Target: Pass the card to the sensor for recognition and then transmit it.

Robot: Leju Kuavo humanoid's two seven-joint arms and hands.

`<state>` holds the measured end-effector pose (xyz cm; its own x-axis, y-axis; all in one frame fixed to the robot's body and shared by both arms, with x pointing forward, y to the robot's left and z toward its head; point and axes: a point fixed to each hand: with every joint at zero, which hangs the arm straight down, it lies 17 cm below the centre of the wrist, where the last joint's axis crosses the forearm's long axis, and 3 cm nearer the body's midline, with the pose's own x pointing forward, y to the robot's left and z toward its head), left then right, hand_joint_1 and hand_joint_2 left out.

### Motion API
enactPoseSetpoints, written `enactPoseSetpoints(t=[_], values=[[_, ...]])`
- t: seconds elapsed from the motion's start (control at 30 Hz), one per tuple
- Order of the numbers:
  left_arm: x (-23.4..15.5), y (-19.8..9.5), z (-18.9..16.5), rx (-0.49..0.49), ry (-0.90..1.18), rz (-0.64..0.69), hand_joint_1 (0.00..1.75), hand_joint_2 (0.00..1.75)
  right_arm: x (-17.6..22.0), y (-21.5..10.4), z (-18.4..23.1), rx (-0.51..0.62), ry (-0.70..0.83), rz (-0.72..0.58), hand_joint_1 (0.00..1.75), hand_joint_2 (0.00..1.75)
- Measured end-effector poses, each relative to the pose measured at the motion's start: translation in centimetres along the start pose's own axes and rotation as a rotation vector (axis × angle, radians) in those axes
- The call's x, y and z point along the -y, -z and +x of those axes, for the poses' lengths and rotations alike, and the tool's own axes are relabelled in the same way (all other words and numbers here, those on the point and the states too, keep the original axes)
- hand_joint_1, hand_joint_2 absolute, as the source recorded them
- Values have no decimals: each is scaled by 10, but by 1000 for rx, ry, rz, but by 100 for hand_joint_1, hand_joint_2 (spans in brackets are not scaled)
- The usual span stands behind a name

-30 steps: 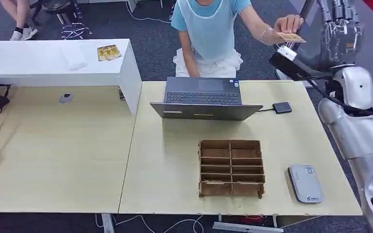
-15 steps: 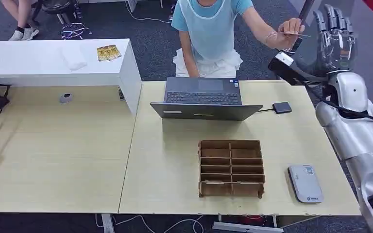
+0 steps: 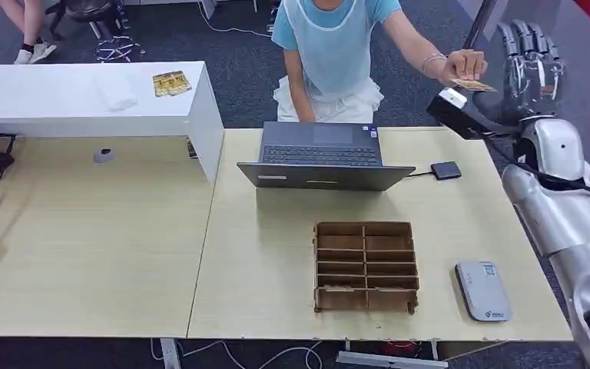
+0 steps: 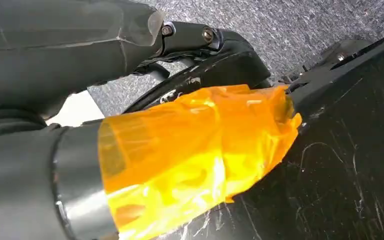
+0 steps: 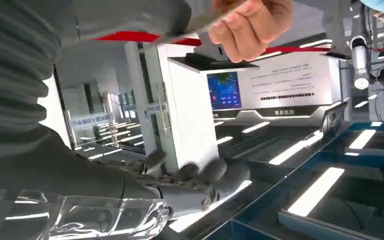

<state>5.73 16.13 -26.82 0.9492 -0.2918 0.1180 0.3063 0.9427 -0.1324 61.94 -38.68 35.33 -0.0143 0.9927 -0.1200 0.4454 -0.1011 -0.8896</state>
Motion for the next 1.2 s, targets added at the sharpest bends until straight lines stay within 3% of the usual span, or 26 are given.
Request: enactPoseSetpoints(t=[0.83, 1.03, 1.2], values=[[0, 0, 2, 11, 0, -1, 0, 0, -20, -17, -20, -13, 36, 53, 175, 175], [0, 0, 2, 14, -2, -1, 0, 0, -23, -23, -27, -69, 229, 52, 175, 175], [0, 0, 4, 22, -23, -3, 0, 0, -24, -28, -36, -158, 512, 52, 175, 175]])
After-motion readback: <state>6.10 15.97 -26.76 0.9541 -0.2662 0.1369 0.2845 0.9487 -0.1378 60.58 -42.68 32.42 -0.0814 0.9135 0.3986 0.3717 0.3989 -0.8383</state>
